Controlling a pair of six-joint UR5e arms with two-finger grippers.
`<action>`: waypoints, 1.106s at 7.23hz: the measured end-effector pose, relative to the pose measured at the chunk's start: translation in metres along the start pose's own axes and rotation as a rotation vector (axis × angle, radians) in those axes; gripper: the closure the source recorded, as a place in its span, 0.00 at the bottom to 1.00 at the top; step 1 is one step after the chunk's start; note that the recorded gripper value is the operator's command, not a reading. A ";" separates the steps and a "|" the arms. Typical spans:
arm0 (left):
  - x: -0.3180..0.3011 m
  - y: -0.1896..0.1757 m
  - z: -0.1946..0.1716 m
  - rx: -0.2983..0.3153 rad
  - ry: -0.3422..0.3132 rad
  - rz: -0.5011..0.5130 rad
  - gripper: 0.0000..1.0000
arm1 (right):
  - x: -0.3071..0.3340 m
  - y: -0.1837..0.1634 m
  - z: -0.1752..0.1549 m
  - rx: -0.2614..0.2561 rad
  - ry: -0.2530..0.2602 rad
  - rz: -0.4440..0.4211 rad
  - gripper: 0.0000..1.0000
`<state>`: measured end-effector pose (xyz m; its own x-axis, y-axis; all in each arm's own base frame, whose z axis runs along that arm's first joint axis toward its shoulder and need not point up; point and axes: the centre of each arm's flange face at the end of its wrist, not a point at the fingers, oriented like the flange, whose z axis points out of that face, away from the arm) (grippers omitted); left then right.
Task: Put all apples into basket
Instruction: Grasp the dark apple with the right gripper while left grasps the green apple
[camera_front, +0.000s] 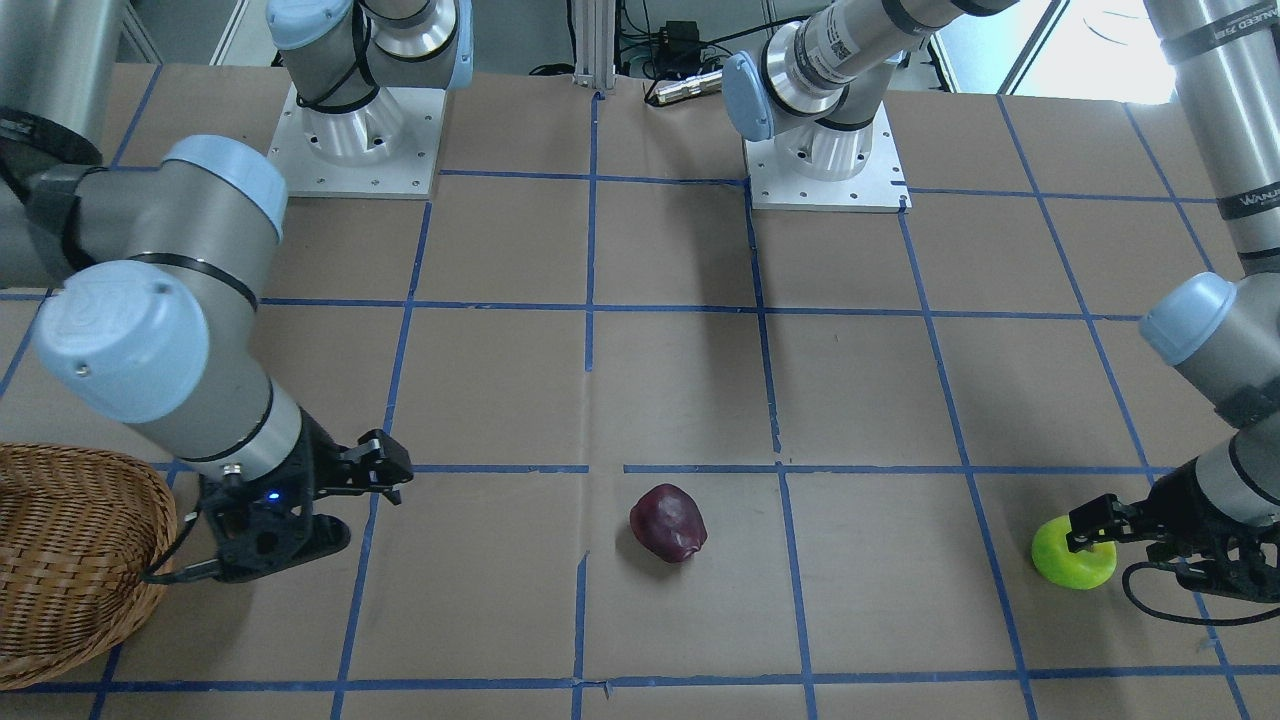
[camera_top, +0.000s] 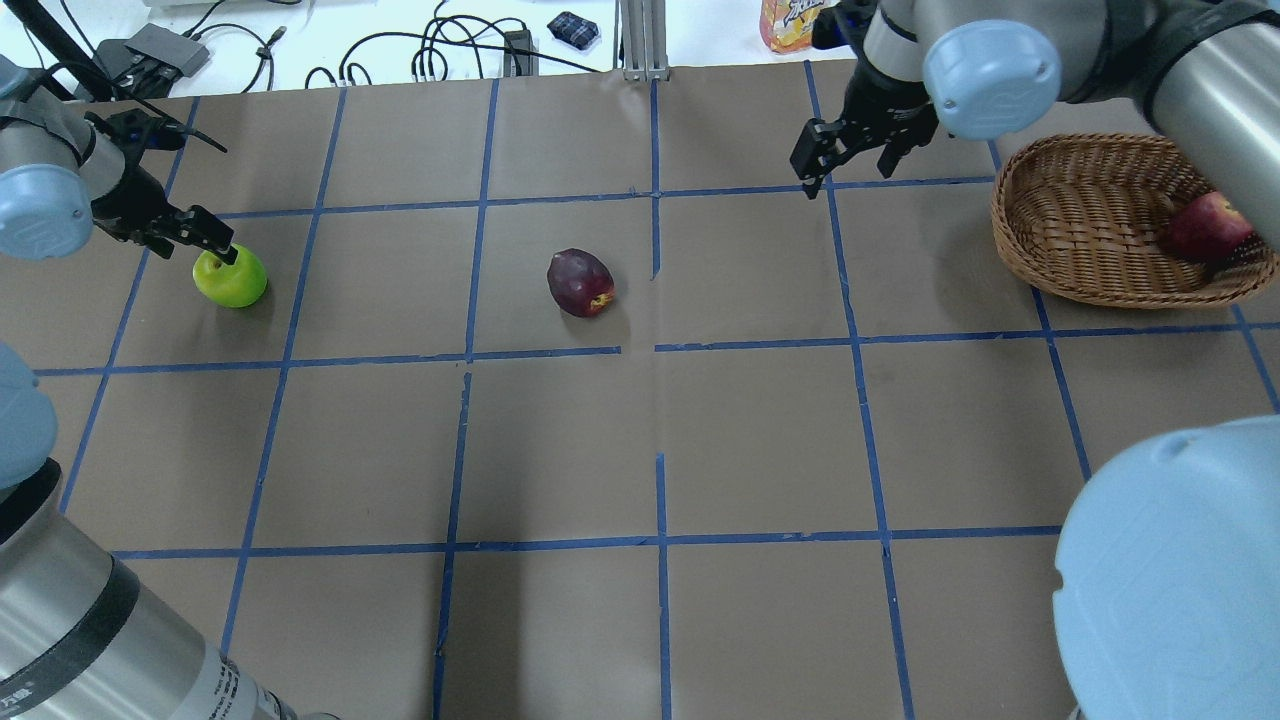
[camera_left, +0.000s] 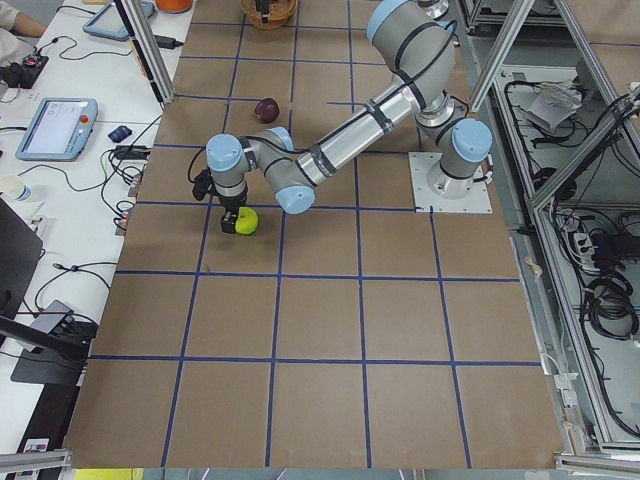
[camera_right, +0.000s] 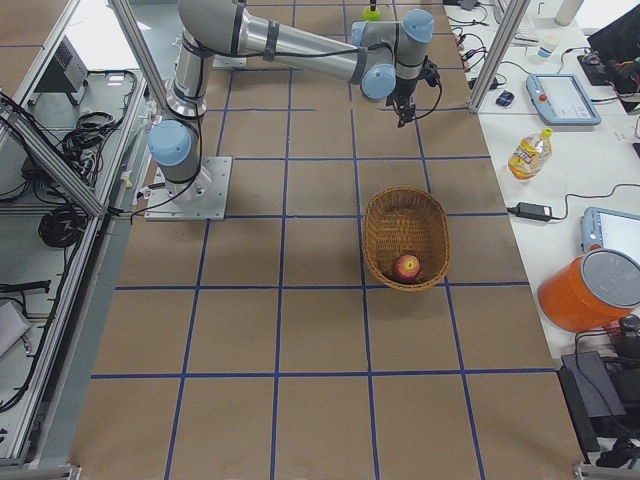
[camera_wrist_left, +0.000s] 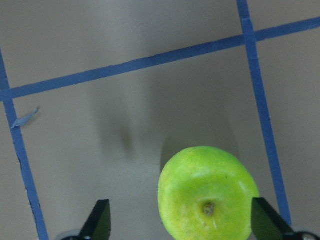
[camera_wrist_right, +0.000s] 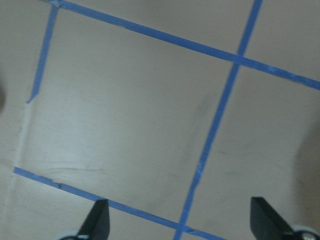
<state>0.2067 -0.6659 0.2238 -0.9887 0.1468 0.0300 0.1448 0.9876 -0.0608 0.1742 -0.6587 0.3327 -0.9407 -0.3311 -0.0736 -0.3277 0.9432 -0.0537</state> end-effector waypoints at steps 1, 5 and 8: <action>0.002 0.002 0.011 -0.016 0.012 -0.035 0.00 | -0.043 -0.011 0.014 0.029 -0.010 -0.028 0.00; 0.004 0.000 0.018 -0.039 0.013 -0.091 0.00 | -0.163 -0.038 0.077 0.044 -0.076 -0.063 0.00; 0.000 -0.006 0.008 -0.078 0.013 -0.091 0.00 | -0.200 -0.041 0.102 0.045 -0.163 -0.043 0.00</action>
<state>0.2059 -0.6721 0.2157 -0.9974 0.0561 0.0453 0.0571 0.9982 0.0205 0.3844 -0.6340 0.2483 -0.8981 -0.3744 -0.2306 -0.3598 0.9272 -0.1041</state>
